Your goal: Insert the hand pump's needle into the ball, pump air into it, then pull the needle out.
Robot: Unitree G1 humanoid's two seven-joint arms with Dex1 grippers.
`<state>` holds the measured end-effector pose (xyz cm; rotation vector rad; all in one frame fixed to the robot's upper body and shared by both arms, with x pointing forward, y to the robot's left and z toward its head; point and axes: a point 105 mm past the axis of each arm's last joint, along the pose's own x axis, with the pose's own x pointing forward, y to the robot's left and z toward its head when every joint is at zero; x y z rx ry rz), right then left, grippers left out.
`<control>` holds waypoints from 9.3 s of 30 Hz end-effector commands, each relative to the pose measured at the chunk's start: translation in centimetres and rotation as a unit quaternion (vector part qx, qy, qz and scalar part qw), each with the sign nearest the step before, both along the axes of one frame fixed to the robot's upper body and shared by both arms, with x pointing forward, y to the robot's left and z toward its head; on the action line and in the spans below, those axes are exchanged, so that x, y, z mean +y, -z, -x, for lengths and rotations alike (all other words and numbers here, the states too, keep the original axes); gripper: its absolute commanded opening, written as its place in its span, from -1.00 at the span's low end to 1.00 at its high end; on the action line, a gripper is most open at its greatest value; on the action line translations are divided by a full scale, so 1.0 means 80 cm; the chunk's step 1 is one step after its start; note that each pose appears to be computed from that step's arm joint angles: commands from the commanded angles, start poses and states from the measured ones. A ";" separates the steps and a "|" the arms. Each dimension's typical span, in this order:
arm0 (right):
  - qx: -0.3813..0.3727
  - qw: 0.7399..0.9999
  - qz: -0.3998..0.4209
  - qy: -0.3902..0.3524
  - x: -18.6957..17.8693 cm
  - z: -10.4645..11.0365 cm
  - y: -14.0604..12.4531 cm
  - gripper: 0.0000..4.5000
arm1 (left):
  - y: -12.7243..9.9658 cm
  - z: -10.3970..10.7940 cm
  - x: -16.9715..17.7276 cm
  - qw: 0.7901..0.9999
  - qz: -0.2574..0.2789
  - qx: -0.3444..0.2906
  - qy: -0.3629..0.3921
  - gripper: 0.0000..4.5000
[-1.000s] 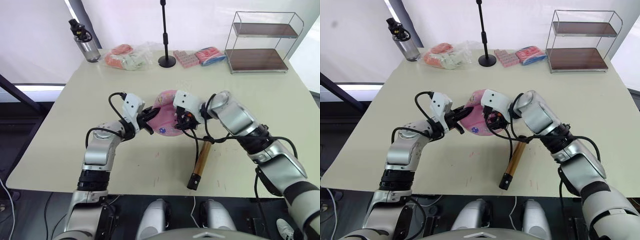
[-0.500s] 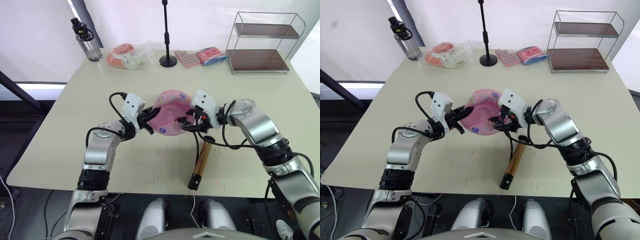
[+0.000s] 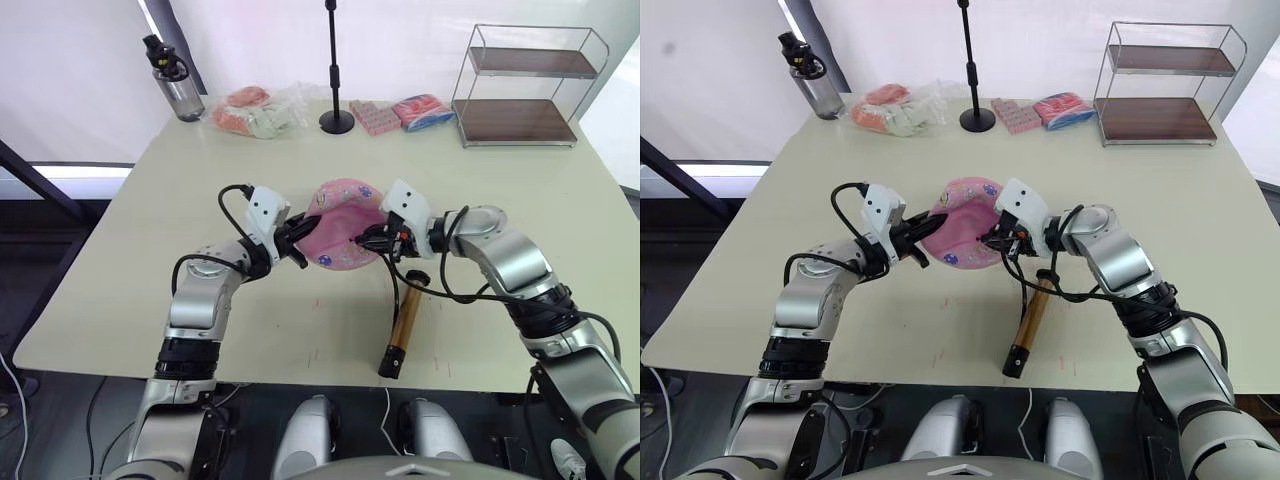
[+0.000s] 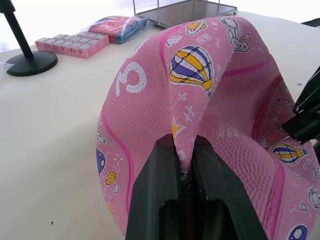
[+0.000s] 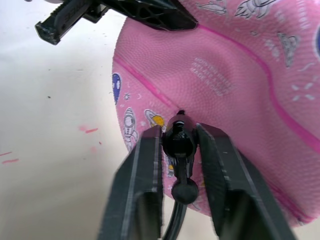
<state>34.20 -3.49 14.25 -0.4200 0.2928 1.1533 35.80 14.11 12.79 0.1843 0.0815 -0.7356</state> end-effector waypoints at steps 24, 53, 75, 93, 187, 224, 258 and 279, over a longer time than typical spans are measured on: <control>-0.003 0.999 0.042 0.003 0.003 -0.008 -0.010 -0.52 | 0.047 0.012 -0.014 0.997 -0.012 0.070 0.019 -1.00; 0.014 0.990 0.140 -0.005 0.039 -0.013 0.019 -0.83 | 0.051 0.012 -0.016 0.996 0.008 0.083 0.008 -1.00; -0.012 0.973 0.227 -0.027 0.052 -0.023 0.051 -0.83 | 0.056 0.016 -0.013 0.995 0.014 0.095 0.000 -1.00; -0.014 0.957 0.285 -0.042 0.047 -0.028 0.085 -0.83 | 0.058 0.016 -0.011 0.995 0.016 0.098 -0.006 -1.00; -0.028 0.918 0.393 -0.047 0.002 -0.048 0.124 -0.83 | 0.068 0.018 0.000 0.994 0.010 0.108 -0.017 -1.00; -0.013 0.903 0.428 -0.042 -0.001 -0.045 0.168 -0.83 | 0.069 0.020 -0.002 0.994 0.015 0.109 -0.021 -1.00; -0.016 0.902 0.430 -0.032 0.002 -0.048 0.175 -0.83 | 0.071 0.020 -0.001 0.993 0.017 0.111 -0.023 -1.00; -0.064 0.936 0.345 -0.032 0.015 -0.059 0.100 -0.83 | 0.075 0.018 0.004 0.993 0.009 0.112 -0.025 -1.00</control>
